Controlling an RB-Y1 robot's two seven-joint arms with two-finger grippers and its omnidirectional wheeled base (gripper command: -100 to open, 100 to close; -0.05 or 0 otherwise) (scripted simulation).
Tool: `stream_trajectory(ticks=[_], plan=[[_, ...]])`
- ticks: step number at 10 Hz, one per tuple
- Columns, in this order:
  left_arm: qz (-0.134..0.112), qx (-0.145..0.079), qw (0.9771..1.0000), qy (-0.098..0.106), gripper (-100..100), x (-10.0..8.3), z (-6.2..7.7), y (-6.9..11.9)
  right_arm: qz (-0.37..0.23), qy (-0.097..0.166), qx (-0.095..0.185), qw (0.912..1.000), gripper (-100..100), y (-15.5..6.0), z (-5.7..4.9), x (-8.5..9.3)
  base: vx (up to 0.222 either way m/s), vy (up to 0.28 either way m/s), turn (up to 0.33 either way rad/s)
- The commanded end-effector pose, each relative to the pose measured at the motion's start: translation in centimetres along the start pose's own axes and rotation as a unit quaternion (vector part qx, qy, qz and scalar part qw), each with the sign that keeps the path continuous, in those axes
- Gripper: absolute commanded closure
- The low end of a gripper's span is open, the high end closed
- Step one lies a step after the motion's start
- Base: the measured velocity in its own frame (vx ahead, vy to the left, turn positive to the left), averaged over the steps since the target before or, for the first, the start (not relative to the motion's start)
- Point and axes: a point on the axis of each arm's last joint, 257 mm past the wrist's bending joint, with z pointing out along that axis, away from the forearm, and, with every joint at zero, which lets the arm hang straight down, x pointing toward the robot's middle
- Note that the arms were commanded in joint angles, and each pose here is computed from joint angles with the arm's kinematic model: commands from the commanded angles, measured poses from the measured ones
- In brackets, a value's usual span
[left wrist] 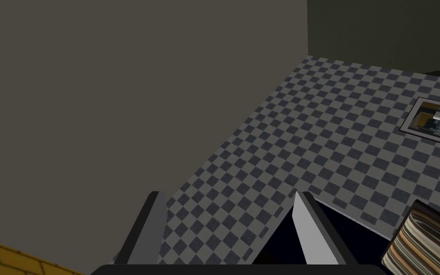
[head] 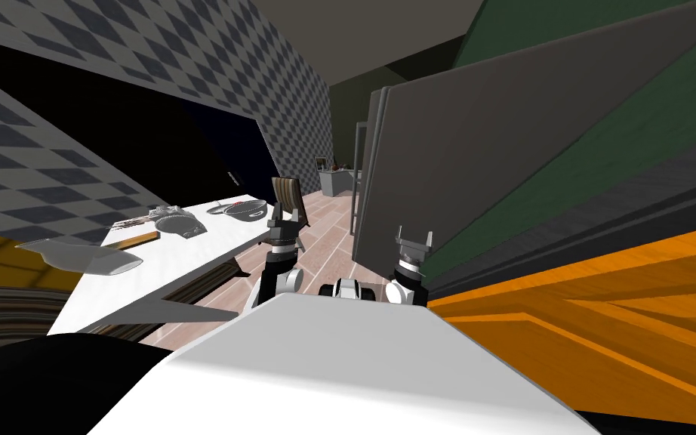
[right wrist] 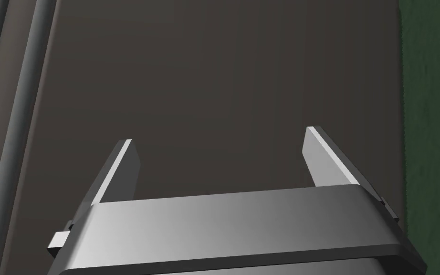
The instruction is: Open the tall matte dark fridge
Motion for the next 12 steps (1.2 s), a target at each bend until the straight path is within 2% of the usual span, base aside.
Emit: stream_trajectory(ticks=[1, 3, 6, 8, 9, 10, 11, 12], plan=[[0.0, 0.0, 1.0, 0.0, 0, 0.0, 0.0, 0.0, 0.067, -0.016, -0.017, 0.9975, -100, 0.0, -0.6, -1.3, 0.059, 0.017, 0.113], [0.0, 0.0, 1.0, 0.0, 0, 0.0, 0.0, 0.0, 0.089, -0.019, -0.02, 0.9957, -100, 0.2, -0.6, -1.4, 0.041, 0.008, 0.021], [0.0, 0.0, 1.0, 0.0, 0, 0.0, 0.0, 0.0, 0.171, -0.044, -0.044, 0.9833, -100, -0.1, -1.7, -3.4, 0.06, 0.008, 0.088], [0.0, 0.0, 1.0, 0.0, 0, 0.0, 0.0, 0.0, 0.193, -0.045, -0.047, 0.979, -100, 0.0, -1.7, -3.5, 0.049, 0.009, 0.029], [0.0, 0.0, 1.0, 0.0, 0, 0.0, 0.0, 0.0, 0.228, -0.059, -0.06, 0.97, -100, -0.2, -2.3, -4.6, 0.056, 0.007, 0.106], [0.0, 0.0, 1.0, 0.0, 0, 0.0, 0.0, 0.0, 0.241, -0.059, -0.061, 0.9667, -100, -0.2, -2.3, -4.6, 0.057, 0.005, 0.068], [0.0, 0.0, 1.0, 0.0, 0, 0.0, 0.0, 0.0, 0.27, -0.072, -0.072, 0.9575, -100, -0.6, -3.0, -5.7, 0.077, 0.002, 0.097], [0.0, 0.0, 1.0, 0.0, 0, 0.0, 0.0, 0.0, 0.284, -0.073, -0.075, 0.9531, -100, -0.5, -3.0, -5.8, 0.065, 0.008, 0.055]])
